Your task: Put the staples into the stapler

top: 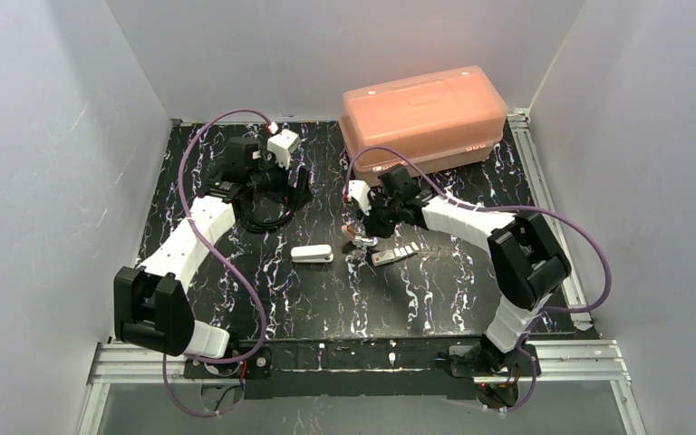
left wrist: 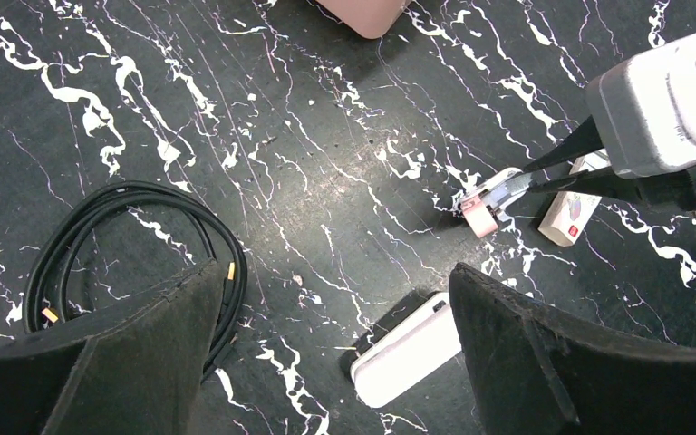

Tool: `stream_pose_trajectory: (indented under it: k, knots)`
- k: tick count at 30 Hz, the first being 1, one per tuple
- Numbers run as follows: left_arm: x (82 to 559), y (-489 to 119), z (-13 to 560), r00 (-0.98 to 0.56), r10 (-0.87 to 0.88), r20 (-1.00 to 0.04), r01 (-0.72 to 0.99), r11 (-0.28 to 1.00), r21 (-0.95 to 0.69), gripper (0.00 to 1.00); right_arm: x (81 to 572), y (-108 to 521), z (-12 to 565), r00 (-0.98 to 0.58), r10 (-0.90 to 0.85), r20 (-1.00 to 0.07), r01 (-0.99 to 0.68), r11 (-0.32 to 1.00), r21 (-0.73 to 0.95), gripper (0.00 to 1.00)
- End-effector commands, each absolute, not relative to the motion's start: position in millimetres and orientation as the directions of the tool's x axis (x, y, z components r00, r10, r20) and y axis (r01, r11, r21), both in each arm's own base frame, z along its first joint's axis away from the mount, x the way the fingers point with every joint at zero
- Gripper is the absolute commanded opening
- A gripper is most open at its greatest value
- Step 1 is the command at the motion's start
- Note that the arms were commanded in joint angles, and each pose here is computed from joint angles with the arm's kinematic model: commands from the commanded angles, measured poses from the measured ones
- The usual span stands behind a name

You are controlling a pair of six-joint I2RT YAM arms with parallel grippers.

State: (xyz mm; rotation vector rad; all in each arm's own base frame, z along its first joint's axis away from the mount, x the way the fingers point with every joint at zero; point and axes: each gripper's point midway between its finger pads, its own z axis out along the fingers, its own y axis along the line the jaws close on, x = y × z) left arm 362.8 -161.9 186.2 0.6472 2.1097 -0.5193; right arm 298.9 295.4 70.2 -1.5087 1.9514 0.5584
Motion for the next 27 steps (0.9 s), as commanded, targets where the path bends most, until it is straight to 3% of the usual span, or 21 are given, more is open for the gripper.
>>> stream_pose_trajectory:
  k: [1,27]
  knots:
    - [359,-161,199,-0.472,0.258,-0.843,0.626,0.771,-0.115,0.93,310,307,80,-0.123,-0.702,-0.701,-0.969,0.237,-0.068,0.16]
    - [355,-166,197,-0.473,0.260,-0.842,0.650,0.748,-0.135,0.94,308,305,68,-0.126,-0.724,-0.678,-0.975,0.216,-0.049,0.15]
